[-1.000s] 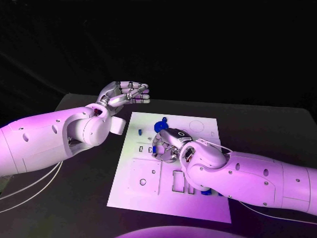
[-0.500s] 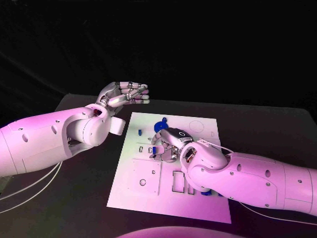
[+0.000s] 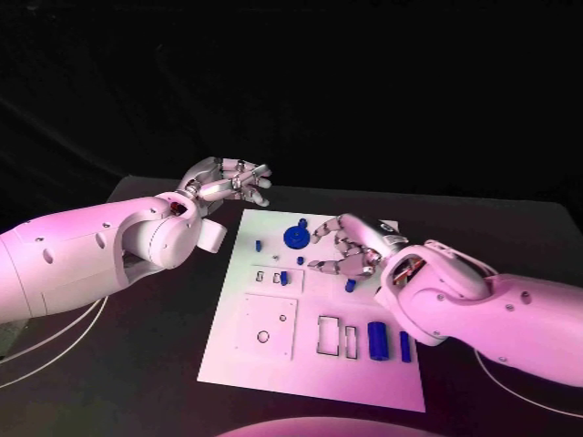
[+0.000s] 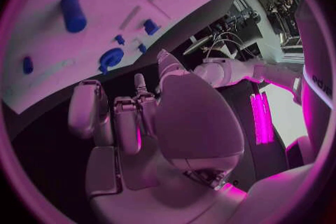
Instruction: Assemble the parts on the task board
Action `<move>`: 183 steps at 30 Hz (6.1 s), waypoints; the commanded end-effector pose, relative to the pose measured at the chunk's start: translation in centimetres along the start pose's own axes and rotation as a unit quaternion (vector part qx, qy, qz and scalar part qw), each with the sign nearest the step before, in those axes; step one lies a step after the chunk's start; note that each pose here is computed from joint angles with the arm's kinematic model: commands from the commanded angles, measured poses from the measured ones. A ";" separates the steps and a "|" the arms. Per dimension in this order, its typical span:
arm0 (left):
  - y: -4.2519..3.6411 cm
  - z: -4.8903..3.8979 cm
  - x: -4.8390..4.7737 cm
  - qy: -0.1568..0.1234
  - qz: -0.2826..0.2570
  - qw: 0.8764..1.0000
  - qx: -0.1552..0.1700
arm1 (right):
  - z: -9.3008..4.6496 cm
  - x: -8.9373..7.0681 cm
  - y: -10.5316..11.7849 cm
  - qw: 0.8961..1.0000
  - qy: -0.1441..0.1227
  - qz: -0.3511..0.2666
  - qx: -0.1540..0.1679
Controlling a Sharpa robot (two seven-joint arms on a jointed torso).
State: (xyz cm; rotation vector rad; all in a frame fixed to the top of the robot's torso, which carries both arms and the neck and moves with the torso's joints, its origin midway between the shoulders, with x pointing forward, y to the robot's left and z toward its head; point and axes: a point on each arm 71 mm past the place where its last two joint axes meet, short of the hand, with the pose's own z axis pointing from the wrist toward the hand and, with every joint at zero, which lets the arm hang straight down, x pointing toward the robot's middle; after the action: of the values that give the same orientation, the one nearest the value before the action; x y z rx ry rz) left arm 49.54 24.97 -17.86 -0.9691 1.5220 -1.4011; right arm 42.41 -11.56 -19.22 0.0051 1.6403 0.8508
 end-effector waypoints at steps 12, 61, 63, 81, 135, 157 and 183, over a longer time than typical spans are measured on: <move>3.14 -0.85 1.93 0.158 0.287 0.909 -0.259 | -2.4 -5.4 -4.3 0.993 -0.015 0.093 0.072; 4.76 2.32 7.75 0.256 0.445 0.799 -0.312 | -2.0 -6.0 -6.4 0.989 -0.021 0.084 0.117; 4.77 2.33 7.82 0.257 0.445 0.799 -0.312 | -2.0 -6.0 -6.4 0.989 -0.021 0.084 0.117; 4.93 2.44 8.08 0.266 0.444 0.795 -0.316 | -1.8 -5.9 -6.4 0.989 -0.019 0.084 0.118; 5.19 2.34 8.29 0.275 0.380 0.821 -0.326 | -1.6 -5.7 -6.2 0.994 -0.019 0.035 0.106; 3.73 1.50 7.43 0.202 0.422 0.840 -0.273 | -1.7 -5.7 -6.2 0.994 -0.021 0.033 0.106; 4.84 1.06 7.42 0.181 0.476 0.818 -0.267 | -1.6 -5.8 -6.3 0.993 -0.032 0.037 0.103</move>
State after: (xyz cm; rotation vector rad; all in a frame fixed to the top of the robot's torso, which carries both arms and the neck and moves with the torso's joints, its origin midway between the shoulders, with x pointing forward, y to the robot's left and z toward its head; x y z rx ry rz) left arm 47.84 18.14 -23.32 -0.1147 2.3099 -0.4385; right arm 45.36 -19.64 -17.60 0.2480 1.6800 0.7229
